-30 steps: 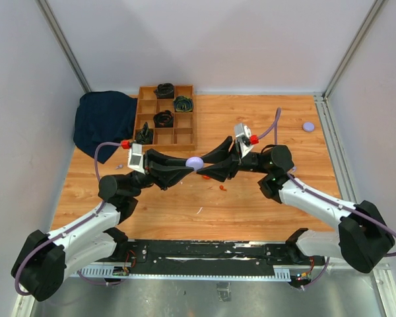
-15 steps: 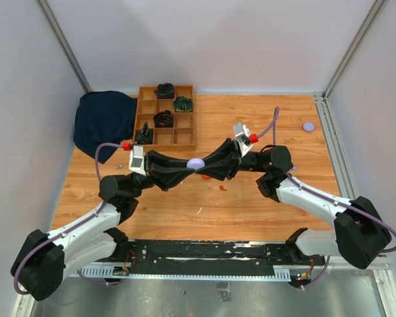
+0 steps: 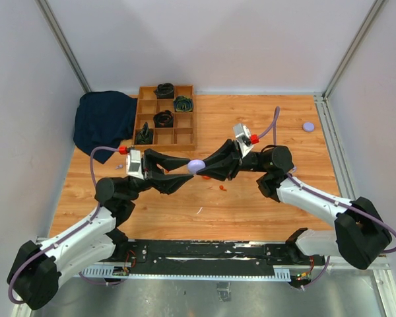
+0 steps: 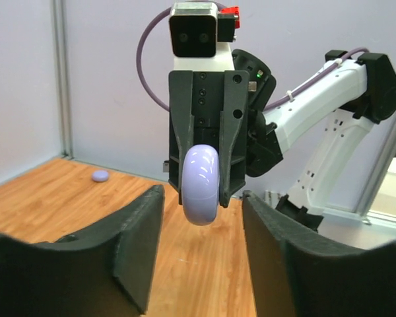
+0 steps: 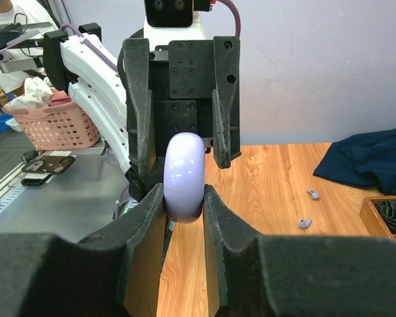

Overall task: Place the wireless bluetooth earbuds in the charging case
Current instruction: Pick up the charging case at the center of the board.

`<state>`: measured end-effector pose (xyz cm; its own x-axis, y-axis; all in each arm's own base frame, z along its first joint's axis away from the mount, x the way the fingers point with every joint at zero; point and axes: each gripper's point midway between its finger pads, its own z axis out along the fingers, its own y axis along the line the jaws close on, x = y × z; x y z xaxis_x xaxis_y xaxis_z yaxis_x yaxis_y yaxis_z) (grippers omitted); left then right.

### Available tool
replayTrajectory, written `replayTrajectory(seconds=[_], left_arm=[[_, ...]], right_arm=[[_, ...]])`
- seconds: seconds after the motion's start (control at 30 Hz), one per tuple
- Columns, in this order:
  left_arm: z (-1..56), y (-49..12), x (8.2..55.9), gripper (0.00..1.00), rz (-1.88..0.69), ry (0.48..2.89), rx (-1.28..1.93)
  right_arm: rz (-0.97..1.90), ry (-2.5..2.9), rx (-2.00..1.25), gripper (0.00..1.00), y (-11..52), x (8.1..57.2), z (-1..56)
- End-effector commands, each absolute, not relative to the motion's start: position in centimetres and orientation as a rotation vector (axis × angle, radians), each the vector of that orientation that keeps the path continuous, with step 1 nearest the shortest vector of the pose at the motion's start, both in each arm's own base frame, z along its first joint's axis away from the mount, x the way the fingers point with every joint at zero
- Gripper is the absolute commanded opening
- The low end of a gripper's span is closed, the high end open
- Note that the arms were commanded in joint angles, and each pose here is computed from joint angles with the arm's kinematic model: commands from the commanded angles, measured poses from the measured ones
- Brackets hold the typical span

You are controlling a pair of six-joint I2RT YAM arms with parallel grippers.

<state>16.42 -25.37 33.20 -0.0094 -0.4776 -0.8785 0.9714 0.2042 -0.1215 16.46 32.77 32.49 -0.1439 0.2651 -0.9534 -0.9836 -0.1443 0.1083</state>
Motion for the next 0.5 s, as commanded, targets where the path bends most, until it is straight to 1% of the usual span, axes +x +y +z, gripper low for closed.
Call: replayTrajectory(seconds=[0.0,0.07,0.17,0.47], left_arm=[[33.7,-25.0,16.7,0.6,-1.237,0.994,0.631],[33.7,-25.0,16.9,0.67,-1.227,1.01,0.628],[33.7,-25.0,17.1,0.72,-1.216,1.031,0.632],[34.1,-25.5,17.7,0.76,-1.218,1.076,0.642]], right_arm=[[1.468,0.929,-1.069,0.11,32.1,15.9,34.0],[1.464,0.933,-1.08,0.11,32.1,15.9,33.8],[1.454,0.936,-1.092,0.11,32.1,15.8,33.6],[1.411,0.968,-1.134,0.12,32.1,16.0,32.7]])
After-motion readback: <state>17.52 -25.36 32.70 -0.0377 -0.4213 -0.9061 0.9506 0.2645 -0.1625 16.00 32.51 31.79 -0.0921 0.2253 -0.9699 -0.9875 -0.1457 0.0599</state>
